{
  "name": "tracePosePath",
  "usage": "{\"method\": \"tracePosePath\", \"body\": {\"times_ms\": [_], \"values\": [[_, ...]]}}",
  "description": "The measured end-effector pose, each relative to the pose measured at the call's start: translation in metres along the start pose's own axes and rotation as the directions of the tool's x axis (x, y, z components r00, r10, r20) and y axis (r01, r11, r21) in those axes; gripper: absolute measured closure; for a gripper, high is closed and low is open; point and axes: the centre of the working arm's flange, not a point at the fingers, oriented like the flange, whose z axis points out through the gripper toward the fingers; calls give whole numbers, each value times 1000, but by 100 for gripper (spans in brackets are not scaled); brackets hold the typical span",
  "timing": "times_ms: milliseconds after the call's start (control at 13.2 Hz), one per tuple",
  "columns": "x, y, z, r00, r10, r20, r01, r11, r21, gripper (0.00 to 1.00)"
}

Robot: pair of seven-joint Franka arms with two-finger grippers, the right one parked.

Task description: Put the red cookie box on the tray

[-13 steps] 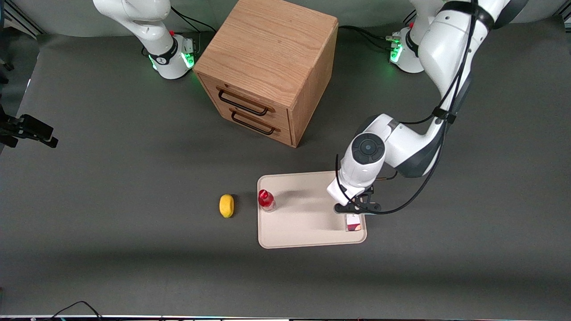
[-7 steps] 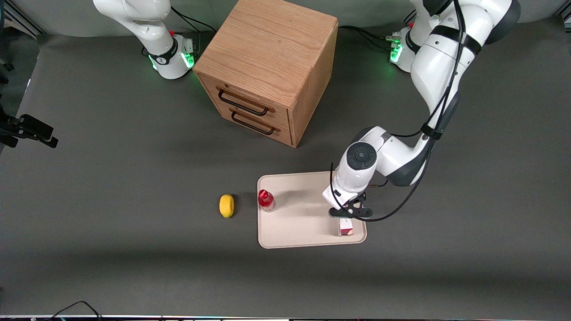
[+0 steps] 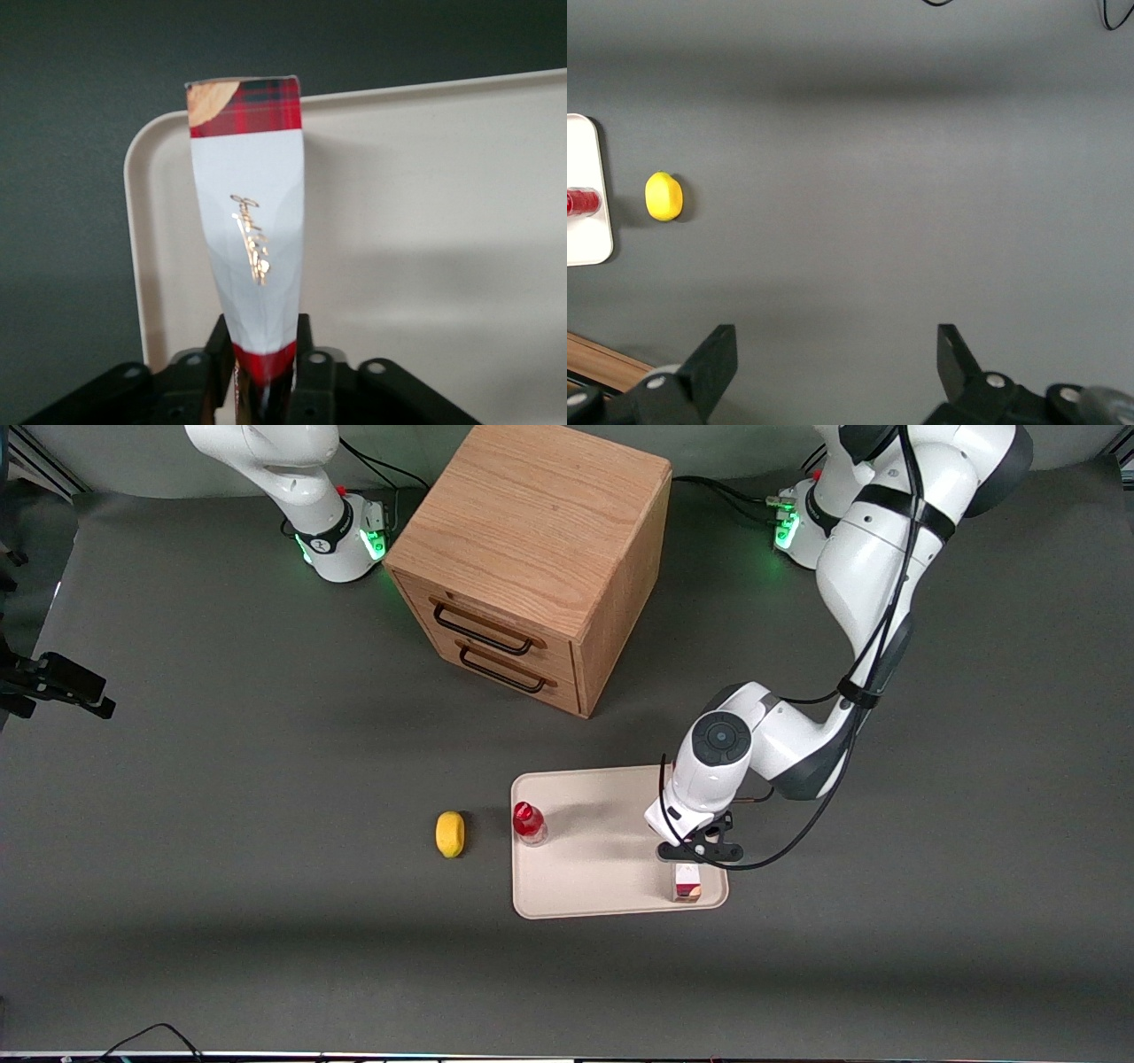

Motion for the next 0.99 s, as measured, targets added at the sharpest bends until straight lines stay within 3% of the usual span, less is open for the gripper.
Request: {"method": "tracePosePath", "body": {"times_ms": [379, 531, 759, 834, 986], "values": [[5, -4, -3, 1000, 7, -15, -7, 1000, -2, 3], [20, -24, -15, 999, 40, -28, -40, 999, 9, 0], [35, -52, -67, 997, 71, 6, -71, 993, 93, 0], [36, -55, -98, 996, 89, 18, -90, 990, 104, 0], [38, -73, -166, 989, 130, 65, -134, 989, 60, 0]]}}
